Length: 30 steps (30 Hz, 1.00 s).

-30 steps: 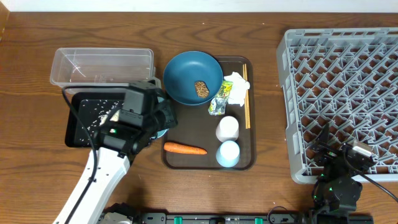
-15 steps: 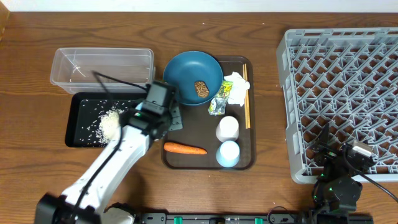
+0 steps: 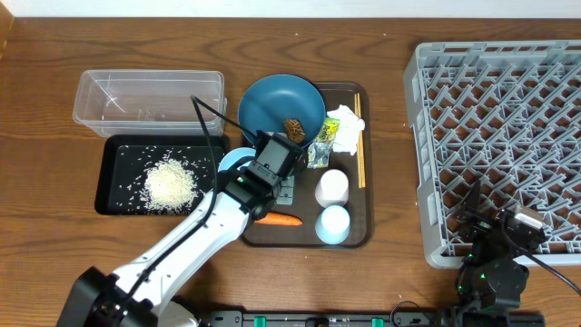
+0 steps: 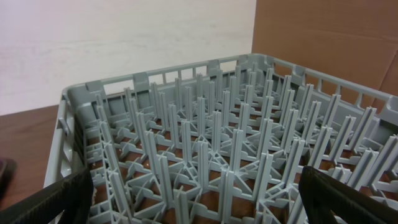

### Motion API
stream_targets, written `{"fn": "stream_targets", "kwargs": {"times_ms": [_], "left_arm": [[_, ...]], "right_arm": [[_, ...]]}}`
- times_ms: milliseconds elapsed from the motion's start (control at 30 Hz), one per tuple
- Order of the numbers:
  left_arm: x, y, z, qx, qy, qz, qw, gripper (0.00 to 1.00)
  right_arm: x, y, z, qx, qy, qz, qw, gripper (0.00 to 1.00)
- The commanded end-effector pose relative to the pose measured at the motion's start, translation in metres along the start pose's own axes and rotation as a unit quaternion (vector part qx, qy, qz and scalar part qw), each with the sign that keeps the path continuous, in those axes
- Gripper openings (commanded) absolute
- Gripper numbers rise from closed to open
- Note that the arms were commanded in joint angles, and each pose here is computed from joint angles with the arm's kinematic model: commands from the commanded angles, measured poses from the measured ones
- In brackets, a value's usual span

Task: Sort waste into correct bins and load items into the dishwasher rack
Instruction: 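Carry the empty bowl with the left gripper back and set it on the tray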

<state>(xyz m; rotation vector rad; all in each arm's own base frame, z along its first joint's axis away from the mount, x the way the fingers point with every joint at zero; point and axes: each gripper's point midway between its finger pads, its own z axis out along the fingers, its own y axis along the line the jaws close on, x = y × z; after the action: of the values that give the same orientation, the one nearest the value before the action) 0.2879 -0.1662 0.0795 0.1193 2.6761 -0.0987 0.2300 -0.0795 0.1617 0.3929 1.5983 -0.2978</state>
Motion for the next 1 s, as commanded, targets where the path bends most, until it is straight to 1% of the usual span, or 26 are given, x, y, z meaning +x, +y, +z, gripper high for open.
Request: {"fn": "stream_targets", "kwargs": {"times_ms": [0, 133, 367, 400, 600, 800, 967], "left_arm": [[-0.004, 0.003, 0.011, -0.022, 0.000, -0.001, 1.000, 0.06], [0.001, -0.009, 0.022, 0.000, 0.014, -0.006, 1.000, 0.06], [0.001, -0.030, 0.024, 0.022, 0.004, 0.011, 1.000, 0.05], [0.002, -0.033, 0.024, 0.024, 0.003, 0.014, 1.000, 0.06], [0.006, -0.035, 0.029, 0.022, 0.011, 0.017, 1.000, 0.06], [0.013, -0.034, 0.041, 0.013, 0.026, -0.004, 1.000, 0.06], [0.015, -0.042, 0.044, 0.034, 0.034, -0.007, 0.999, 0.06]], "right_arm": [[0.001, 0.000, 0.000, -0.002, 0.004, -0.003, 1.000, 0.99], [0.001, 0.000, 0.000, -0.002, 0.004, -0.003, 1.000, 0.99], [0.001, 0.000, 0.000, -0.002, 0.004, -0.003, 1.000, 0.99], [0.001, 0.000, 0.000, -0.002, 0.004, -0.003, 1.000, 0.99], [0.001, 0.000, 0.000, -0.002, 0.004, -0.003, 1.000, 0.99], [0.001, 0.000, 0.000, -0.002, 0.004, -0.003, 1.000, 0.99], [0.001, 0.000, 0.000, -0.002, 0.004, -0.003, 1.000, 0.99]]}}
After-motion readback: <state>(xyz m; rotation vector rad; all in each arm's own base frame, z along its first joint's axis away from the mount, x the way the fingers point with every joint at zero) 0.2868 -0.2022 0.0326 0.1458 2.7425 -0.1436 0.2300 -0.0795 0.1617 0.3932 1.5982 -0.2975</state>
